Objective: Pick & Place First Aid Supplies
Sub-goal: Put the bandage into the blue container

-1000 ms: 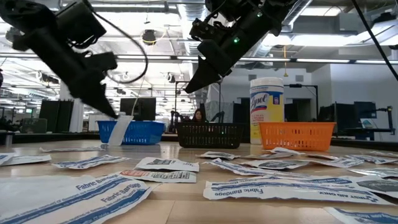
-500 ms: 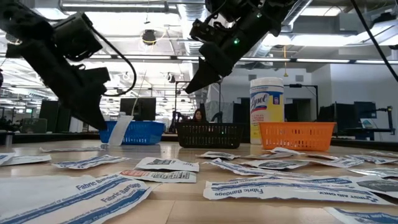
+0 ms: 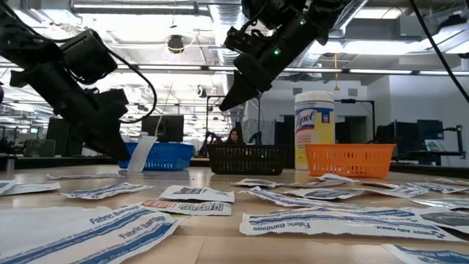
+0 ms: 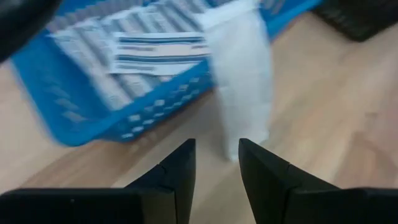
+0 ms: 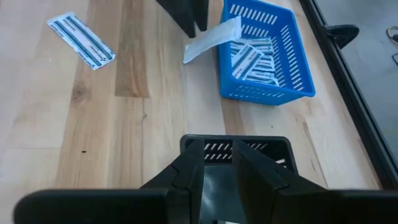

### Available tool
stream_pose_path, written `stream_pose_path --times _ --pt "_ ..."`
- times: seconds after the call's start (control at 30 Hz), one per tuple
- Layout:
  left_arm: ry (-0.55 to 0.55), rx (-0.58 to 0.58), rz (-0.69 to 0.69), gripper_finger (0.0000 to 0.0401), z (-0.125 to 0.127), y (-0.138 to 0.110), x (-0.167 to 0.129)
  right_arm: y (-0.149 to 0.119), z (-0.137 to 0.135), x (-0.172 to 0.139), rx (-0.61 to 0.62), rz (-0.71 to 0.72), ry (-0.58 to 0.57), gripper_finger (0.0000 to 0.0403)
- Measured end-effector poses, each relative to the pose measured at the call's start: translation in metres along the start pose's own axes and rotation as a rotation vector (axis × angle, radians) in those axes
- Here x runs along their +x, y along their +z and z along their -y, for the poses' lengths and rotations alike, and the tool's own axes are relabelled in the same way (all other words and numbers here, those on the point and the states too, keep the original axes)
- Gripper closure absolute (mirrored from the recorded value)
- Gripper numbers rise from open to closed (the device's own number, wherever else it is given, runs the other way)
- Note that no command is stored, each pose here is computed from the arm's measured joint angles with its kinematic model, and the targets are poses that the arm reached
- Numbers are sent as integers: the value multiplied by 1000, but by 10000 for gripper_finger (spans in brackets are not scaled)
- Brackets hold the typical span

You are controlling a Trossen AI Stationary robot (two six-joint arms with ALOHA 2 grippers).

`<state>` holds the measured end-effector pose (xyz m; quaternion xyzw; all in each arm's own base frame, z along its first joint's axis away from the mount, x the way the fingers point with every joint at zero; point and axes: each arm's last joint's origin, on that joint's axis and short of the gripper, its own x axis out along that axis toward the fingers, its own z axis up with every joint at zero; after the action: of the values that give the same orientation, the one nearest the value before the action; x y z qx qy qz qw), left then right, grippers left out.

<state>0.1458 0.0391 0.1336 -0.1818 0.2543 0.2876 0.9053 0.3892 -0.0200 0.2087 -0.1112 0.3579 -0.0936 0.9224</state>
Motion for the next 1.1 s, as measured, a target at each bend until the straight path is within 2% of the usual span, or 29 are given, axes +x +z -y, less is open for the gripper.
stream_pose_path --times 0.1,0.23,0.6,0.83,1.1 --pt "-79 -17 24 279 0 -1 1 2 3 1 40 26 -13 326" --pt "-78 -5 48 279 -4 -6 2 6 9 1 90 75 -29 326" --pt "-46 -2 59 306 -10 -7 4 7 13 2 102 84 -38 326" --pt "-154 37 88 324 -6 -2 3 7 13 2 102 84 -39 326" --pt "-142 46 45 317 -6 -6 8 7 13 2 101 82 -38 326"
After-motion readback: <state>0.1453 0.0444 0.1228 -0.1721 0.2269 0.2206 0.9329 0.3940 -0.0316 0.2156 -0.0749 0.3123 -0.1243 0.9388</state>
